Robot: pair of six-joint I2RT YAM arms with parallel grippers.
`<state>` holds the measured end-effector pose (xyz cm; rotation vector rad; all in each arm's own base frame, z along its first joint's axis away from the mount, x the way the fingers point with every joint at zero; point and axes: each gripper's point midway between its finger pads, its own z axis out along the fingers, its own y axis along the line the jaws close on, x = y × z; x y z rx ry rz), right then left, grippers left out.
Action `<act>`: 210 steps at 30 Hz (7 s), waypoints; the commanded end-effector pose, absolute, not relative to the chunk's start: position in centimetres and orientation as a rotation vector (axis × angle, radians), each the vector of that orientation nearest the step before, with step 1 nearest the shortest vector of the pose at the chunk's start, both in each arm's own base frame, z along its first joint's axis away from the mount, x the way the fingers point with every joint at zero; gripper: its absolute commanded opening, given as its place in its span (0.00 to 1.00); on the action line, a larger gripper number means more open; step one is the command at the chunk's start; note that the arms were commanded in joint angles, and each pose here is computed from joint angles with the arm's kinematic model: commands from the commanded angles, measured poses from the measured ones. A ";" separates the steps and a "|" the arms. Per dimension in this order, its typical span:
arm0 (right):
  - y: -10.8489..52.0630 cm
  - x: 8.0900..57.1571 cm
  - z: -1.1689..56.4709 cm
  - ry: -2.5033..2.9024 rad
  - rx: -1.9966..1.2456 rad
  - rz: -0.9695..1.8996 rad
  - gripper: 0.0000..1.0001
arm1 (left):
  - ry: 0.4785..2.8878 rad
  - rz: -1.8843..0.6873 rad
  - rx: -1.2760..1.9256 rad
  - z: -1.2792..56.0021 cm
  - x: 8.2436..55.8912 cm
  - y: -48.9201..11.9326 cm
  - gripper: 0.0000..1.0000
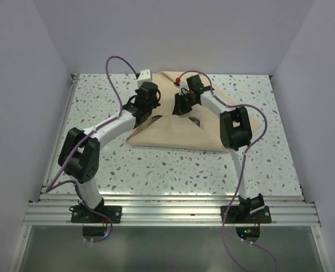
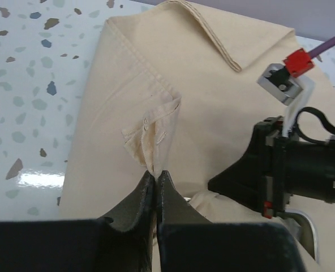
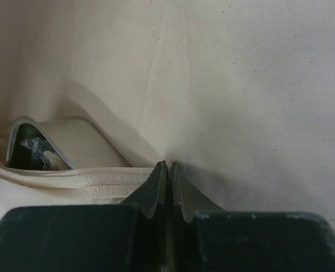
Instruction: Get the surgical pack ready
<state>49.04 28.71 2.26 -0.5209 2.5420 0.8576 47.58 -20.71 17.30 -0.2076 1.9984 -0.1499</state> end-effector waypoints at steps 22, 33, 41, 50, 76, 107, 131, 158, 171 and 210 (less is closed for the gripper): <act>28.3 44.5 -3.9 2.772 -0.499 0.944 0.00 | 1.753 -0.844 -0.327 22.1 48.4 -37.8 0.00; 28.6 44.8 -3.7 2.756 -0.453 1.043 0.00 | 1.760 -0.933 -0.385 19.8 49.3 -38.4 0.00; 28.2 44.8 -3.7 2.745 -0.412 1.124 0.00 | 1.744 -1.016 -0.474 17.9 49.7 -39.0 0.00; 28.5 45.0 -3.5 2.721 -0.387 1.196 0.00 | 1.733 -1.121 -0.471 17.0 49.3 -39.7 0.03; 28.3 45.5 -3.1 2.702 -0.371 1.199 0.00 | 1.922 -0.691 -0.167 18.7 41.8 -19.6 0.67; 28.0 46.0 -2.1 2.687 -0.327 1.203 0.00 | 2.062 -0.793 0.007 8.5 36.1 -24.8 0.13; 16.5 52.8 8.6 2.351 0.355 1.111 0.52 | 2.034 -0.800 0.038 8.8 36.1 -25.1 0.12; 16.5 51.2 13.2 2.091 0.440 1.243 0.90 | 2.024 -0.812 0.056 9.2 36.1 -25.2 0.12; 19.5 51.0 10.3 2.202 0.409 1.233 0.92 | 2.024 -0.820 0.062 9.3 36.0 -25.4 0.12; 15.7 50.5 6.4 2.330 0.454 0.896 0.00 | 2.005 -0.850 0.128 10.5 32.8 -25.4 0.12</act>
